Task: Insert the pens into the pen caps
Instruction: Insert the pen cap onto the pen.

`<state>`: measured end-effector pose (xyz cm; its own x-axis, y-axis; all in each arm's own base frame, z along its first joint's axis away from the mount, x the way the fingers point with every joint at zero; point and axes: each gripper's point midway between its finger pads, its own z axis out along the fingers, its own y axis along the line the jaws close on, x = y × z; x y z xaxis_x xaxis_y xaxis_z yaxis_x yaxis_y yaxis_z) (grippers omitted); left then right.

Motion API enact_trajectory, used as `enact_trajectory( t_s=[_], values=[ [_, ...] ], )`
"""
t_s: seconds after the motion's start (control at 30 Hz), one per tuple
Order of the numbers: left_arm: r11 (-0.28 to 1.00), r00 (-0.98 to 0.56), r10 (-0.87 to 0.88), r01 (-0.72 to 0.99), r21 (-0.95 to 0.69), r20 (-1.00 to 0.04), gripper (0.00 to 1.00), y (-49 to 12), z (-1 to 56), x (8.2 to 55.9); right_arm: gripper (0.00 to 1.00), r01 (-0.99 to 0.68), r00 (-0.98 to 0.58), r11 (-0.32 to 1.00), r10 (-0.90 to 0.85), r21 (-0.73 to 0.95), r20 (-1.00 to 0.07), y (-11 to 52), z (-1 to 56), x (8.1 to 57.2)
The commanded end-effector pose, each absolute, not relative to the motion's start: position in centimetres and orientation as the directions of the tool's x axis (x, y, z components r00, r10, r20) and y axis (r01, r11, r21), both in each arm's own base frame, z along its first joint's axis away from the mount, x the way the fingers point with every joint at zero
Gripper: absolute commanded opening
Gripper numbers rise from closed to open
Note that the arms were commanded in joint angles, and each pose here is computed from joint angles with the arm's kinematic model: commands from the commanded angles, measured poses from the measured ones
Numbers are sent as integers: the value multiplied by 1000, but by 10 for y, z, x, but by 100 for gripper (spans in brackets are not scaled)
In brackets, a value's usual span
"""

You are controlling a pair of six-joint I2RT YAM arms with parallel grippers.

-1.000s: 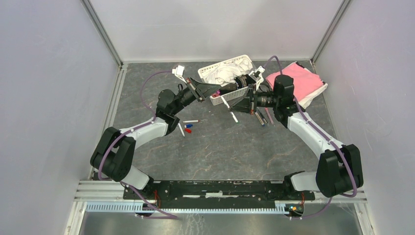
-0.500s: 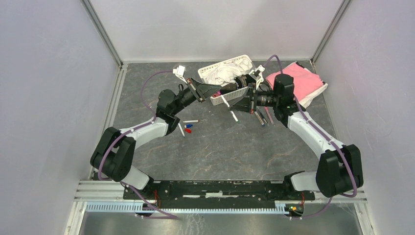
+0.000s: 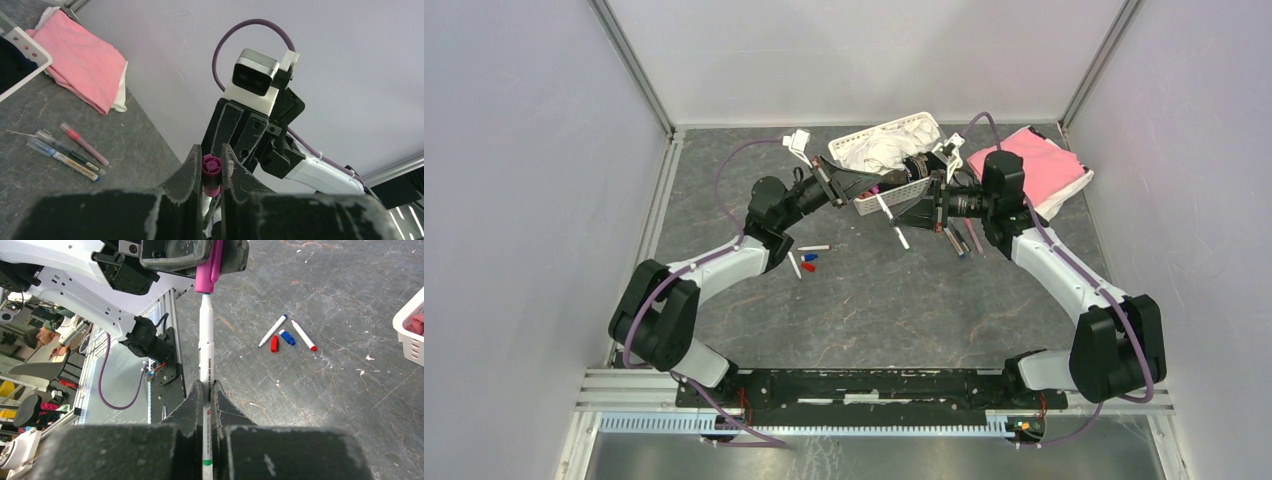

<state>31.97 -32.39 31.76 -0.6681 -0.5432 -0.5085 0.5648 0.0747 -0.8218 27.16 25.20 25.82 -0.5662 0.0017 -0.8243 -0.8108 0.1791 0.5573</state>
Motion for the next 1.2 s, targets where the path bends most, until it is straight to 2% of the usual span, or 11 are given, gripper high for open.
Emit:
enact_trajectory(
  t_s=[0.0,0.27,0.5,0.77,1.0,1.17],
  values=[
    [105,-642,-475,638,-763,-602,2,-331,327,309,0,-849,-506,168,12,500,-863,255,278,279],
    [175,-654,-400,633,-754,-642,2,-330,311,302,0,-853,-499,171,15,494,-866,255,281,280],
    [154,-677,-396,617,-772,-620,2,-330,311,295,0,-840,-512,200,14,504,-859,255,274,285],
    [150,-772,-429,451,-880,-469,2,-344,273,292,0,-757,-622,228,35,612,-782,257,250,293],
    [225,-840,-409,286,-931,-357,2,-343,220,290,0,-674,-712,252,30,695,-702,258,215,294],
    [223,-883,-403,157,-962,-238,2,-347,193,288,0,-605,-771,277,30,747,-636,260,191,303]
  ],
)
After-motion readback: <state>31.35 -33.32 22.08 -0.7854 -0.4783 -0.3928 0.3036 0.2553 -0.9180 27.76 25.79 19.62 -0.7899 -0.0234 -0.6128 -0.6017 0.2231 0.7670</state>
